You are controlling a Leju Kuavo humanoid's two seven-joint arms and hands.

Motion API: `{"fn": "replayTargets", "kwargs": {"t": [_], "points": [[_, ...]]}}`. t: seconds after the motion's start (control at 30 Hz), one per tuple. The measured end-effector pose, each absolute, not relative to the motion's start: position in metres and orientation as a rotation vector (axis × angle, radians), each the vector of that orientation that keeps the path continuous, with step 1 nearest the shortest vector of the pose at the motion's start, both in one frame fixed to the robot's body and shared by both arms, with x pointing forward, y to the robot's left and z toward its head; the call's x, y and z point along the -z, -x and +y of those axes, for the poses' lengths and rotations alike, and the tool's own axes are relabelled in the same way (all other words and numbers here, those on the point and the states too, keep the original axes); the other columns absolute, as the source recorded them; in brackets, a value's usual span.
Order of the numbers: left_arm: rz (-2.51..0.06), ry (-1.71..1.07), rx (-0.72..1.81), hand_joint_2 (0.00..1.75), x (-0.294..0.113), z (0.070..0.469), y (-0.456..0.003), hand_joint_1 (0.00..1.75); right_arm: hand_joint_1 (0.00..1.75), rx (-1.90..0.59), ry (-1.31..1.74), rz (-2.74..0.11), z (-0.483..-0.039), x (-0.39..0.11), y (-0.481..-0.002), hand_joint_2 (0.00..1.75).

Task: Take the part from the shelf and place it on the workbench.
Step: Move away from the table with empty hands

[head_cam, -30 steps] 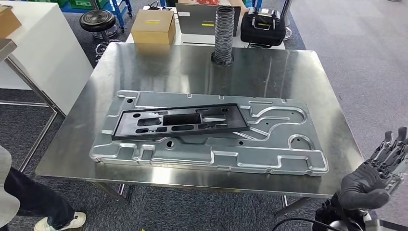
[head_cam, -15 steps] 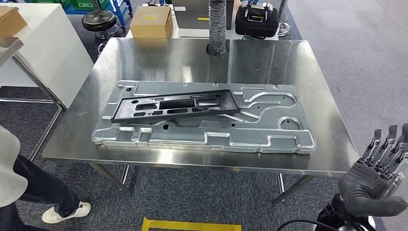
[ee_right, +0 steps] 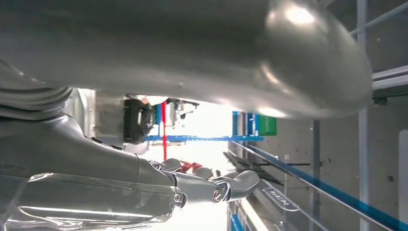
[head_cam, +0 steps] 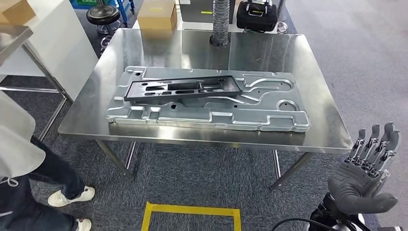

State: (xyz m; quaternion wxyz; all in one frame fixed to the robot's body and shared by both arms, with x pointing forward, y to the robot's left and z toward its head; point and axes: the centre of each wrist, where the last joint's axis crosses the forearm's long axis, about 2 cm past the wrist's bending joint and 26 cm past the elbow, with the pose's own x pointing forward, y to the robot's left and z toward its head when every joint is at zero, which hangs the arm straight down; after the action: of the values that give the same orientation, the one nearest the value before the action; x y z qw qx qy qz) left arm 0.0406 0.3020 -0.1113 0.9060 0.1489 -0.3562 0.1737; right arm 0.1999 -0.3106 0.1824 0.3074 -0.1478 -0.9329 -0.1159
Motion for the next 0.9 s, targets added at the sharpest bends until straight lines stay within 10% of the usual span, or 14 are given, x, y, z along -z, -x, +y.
{"fn": "replayTargets", "kwargs": {"t": [0.47, 0.9], "points": [[-0.726, -0.296, -0.345, 0.00, 0.112, 0.293, -0.037, 0.00, 0.00, 0.346, -0.024, -2.385, -0.315, -0.148, -0.198, 0.00], [-0.728, -0.313, -0.370, 0.00, 0.112, 0.291, -0.038, 0.00, 0.00, 0.320, 0.292, -1.998, -0.324, -0.084, -0.200, 0.00]]}}
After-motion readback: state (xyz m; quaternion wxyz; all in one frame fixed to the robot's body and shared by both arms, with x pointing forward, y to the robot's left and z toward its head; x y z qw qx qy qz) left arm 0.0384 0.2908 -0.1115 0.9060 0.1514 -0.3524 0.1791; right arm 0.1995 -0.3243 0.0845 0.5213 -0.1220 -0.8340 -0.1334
